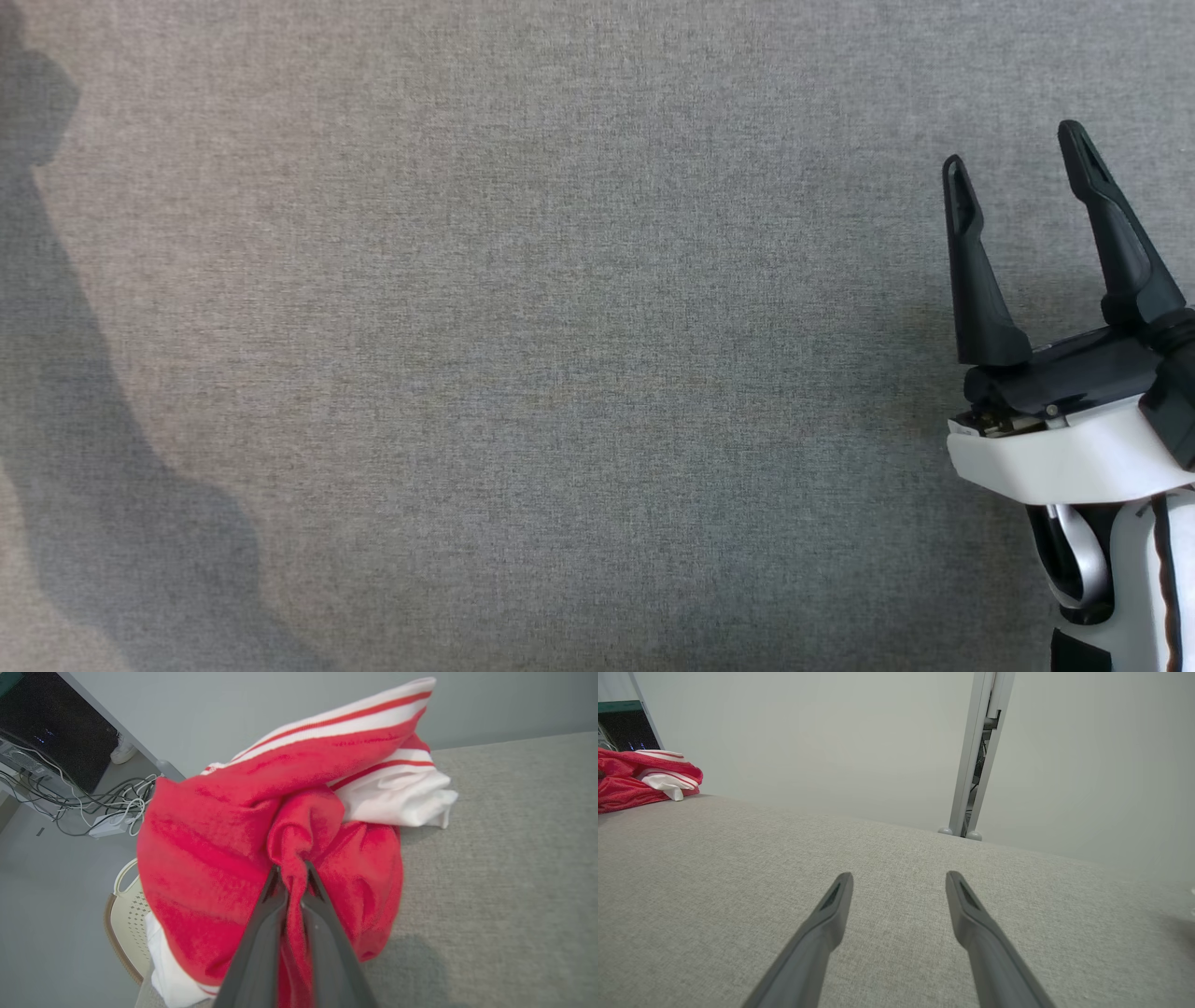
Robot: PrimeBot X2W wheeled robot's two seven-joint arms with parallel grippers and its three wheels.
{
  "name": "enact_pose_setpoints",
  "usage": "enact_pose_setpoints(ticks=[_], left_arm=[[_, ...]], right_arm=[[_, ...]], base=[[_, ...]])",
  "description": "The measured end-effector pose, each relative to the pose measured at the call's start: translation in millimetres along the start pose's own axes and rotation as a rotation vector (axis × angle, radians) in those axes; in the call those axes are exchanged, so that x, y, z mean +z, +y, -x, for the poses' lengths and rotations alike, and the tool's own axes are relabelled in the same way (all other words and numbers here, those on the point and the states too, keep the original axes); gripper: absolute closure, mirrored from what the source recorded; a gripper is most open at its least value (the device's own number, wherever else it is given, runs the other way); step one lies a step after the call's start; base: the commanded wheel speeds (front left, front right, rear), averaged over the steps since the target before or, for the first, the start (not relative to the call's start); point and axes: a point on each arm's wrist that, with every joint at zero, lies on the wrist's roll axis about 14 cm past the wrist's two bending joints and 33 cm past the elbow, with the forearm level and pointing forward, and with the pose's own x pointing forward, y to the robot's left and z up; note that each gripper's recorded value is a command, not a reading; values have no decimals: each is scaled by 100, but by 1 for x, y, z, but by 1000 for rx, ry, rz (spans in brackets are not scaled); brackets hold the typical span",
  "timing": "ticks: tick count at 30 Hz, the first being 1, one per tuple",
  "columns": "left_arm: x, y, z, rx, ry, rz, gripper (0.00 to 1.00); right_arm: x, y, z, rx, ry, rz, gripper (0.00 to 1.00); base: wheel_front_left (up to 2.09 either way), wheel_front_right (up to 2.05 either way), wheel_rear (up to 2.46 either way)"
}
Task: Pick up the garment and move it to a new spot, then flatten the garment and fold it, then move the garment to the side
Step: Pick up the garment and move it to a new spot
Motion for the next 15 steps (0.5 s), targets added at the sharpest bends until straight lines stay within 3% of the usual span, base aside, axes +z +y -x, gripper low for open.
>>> enact_pose_setpoints(ticks=[10, 15], left_arm=[[82, 12, 30, -25, -156, -52, 100], [139, -1, 58, -79, -286, -79, 100]], right_arm=[[29, -2, 10, -14, -67, -26, 0], [52, -14, 23, -54, -116, -28, 0]], base=[[0, 0, 0], [0, 0, 0]])
